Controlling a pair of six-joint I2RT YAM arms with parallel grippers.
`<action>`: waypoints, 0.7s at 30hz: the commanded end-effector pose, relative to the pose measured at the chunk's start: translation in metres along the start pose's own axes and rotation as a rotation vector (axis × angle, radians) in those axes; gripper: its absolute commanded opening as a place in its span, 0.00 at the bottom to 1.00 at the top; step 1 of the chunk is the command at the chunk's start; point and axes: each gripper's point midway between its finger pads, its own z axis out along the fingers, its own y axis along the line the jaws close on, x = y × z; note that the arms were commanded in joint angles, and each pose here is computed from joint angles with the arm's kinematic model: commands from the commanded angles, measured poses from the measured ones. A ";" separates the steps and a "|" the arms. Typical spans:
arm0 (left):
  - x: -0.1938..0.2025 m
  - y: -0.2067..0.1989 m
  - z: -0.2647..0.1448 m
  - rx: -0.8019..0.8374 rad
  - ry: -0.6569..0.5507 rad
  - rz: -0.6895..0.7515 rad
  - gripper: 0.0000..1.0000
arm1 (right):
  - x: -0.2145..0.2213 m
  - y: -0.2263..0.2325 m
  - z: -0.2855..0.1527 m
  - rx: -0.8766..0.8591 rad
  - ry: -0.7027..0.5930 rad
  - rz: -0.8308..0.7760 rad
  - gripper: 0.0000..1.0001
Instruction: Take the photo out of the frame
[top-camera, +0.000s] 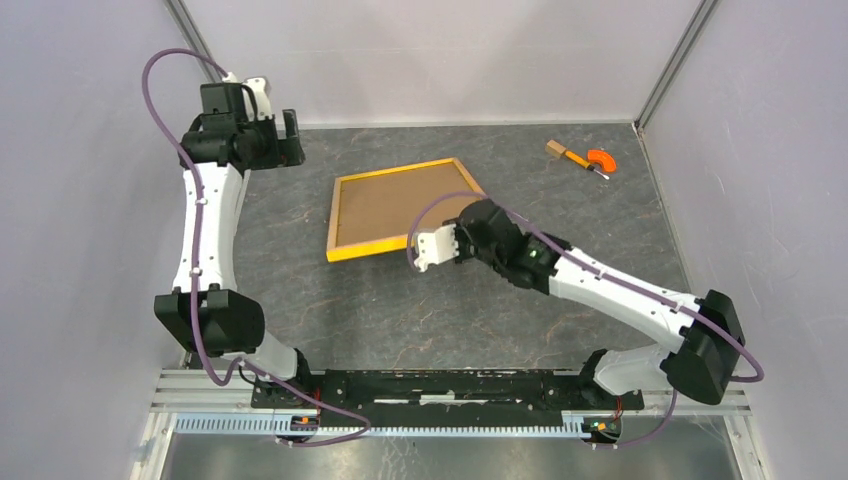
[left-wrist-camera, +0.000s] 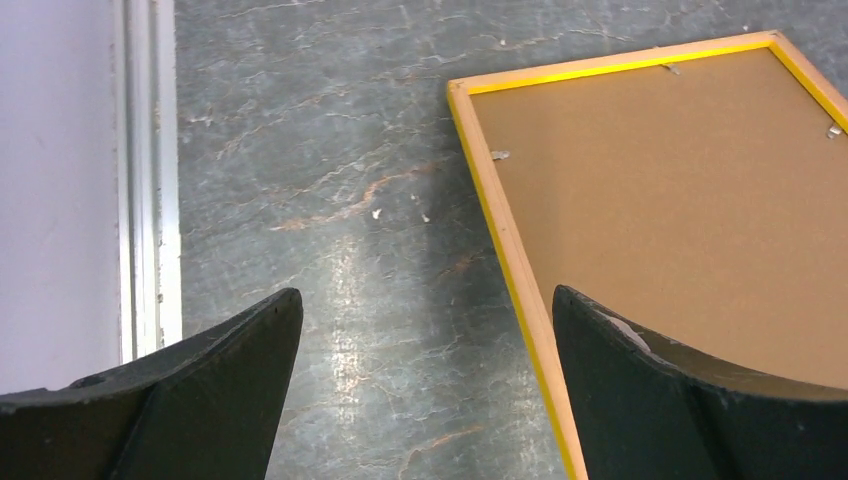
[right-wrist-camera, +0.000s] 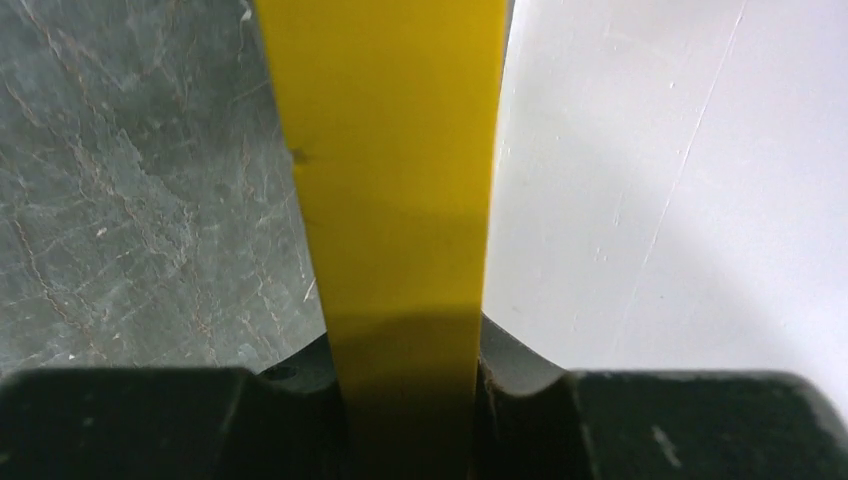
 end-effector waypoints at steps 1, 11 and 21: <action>-0.010 0.005 -0.006 0.020 -0.024 -0.079 1.00 | 0.009 -0.034 -0.015 0.293 0.072 0.034 0.00; 0.015 -0.001 0.010 0.076 0.042 -0.046 1.00 | 0.053 0.072 0.028 0.216 0.319 -0.047 0.00; 0.069 -0.015 0.017 0.171 0.125 -0.020 1.00 | 0.063 0.131 0.045 0.123 0.379 0.026 0.36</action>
